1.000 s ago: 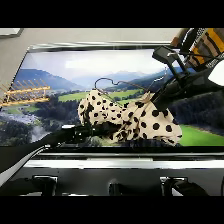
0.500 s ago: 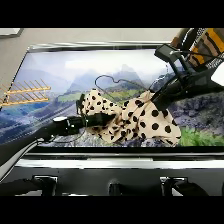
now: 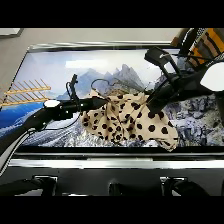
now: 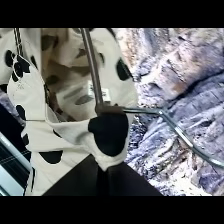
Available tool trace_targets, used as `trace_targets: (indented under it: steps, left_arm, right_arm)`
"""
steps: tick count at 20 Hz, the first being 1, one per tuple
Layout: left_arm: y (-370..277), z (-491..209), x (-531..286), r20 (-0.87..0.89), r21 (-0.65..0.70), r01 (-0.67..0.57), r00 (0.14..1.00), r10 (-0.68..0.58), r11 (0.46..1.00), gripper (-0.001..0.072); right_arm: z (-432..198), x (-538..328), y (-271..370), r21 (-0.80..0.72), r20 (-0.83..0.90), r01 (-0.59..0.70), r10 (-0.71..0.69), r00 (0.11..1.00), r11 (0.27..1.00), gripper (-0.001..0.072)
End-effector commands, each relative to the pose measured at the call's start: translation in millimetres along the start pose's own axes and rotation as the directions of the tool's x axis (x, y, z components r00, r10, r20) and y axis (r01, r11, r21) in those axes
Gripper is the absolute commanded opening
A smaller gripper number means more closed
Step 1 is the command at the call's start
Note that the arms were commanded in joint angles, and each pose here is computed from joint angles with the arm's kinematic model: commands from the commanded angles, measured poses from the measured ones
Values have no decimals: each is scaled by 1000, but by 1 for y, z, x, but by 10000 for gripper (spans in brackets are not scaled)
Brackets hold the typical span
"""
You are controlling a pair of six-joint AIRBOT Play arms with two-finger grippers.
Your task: Fold the clothes and pants, and hang the long-sleeved shirts on hangers.
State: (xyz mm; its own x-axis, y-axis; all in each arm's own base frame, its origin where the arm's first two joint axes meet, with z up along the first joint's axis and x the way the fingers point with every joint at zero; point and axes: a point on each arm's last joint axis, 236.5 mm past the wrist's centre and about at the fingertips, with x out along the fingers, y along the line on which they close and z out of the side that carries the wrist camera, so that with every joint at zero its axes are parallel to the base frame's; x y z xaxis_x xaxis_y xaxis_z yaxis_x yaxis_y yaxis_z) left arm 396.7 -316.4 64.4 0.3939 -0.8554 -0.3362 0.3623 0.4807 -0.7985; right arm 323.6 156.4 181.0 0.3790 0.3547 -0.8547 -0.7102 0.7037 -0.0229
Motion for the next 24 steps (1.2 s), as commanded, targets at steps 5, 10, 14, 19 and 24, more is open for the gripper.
trace_targets:
  steps: [5,10,14,19,24]
  left_arm:
    - [13,-10,-4,-66,-40,-78,995,75,996,574]
    - [34,-60,-17,-275,-100,-207,946,173,973,577]
    - [26,-70,-6,-284,-135,-216,944,171,967,577]
    - [29,-79,19,-260,-169,-222,950,173,960,576]
    - [46,-77,27,-236,-179,-255,949,210,950,562]
  right_arm:
    - [-3,1,-10,28,-20,63,-63,998,998,16]
    - [-3,1,-10,29,-20,64,-63,998,998,17]
    - [-2,1,-10,39,-20,64,-63,998,997,17]
    - [-3,1,-10,55,-21,63,-62,998,996,17]
    - [-3,1,-9,55,-24,61,-60,998,997,17]
